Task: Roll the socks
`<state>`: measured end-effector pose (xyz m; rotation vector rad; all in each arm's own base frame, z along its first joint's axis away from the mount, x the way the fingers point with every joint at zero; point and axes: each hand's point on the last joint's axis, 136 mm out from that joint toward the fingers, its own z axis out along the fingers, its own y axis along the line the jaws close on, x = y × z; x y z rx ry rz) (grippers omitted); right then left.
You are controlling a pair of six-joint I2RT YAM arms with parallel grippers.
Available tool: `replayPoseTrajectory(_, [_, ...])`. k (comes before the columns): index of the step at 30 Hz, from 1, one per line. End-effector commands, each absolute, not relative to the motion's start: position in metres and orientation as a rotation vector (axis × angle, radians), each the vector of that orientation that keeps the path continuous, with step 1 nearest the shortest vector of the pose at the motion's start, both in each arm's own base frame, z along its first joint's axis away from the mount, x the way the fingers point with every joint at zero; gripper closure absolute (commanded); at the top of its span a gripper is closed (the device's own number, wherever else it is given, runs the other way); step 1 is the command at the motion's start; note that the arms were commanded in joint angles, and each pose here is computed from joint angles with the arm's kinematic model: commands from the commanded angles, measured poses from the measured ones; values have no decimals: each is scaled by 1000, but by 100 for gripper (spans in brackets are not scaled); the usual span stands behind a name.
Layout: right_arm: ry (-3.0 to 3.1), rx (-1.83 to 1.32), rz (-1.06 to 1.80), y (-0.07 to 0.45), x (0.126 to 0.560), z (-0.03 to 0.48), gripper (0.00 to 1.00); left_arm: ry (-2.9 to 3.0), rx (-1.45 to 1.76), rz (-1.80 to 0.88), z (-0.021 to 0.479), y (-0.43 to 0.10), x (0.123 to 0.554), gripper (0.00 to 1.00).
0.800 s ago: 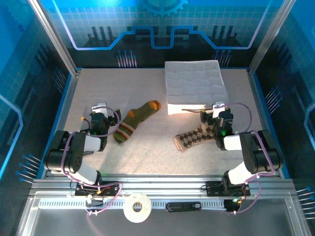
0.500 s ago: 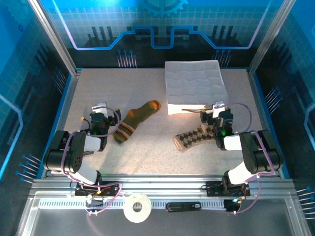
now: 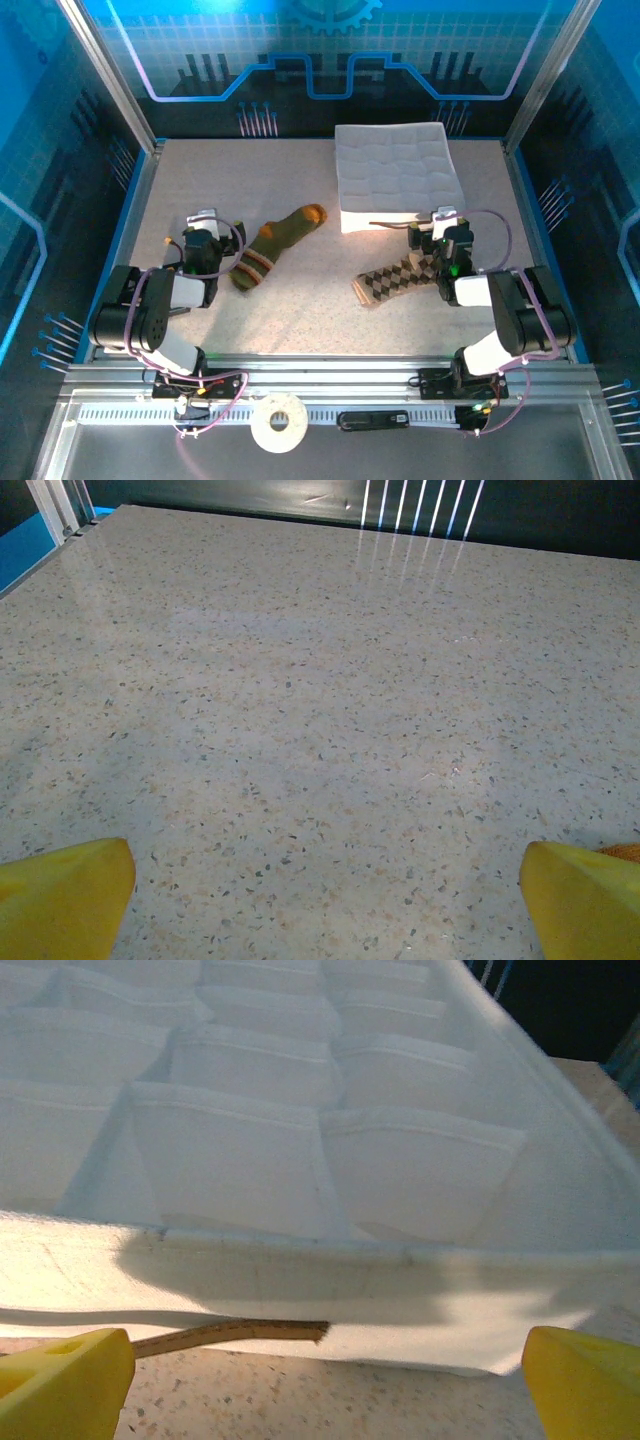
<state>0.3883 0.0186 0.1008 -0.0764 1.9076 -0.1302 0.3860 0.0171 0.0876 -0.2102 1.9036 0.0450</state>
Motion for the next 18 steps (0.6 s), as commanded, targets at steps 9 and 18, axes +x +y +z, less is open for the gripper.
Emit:
replayPoseTrajectory(9, [1901, 676, 370, 29, 339, 277, 0, 1876, -870, -357, 231, 10, 368, 1])
replayPoseTrajectory(18, [2250, -41, 304, 154, 315, 260, 11, 2692, -804, -487, 142, -80, 325, 24])
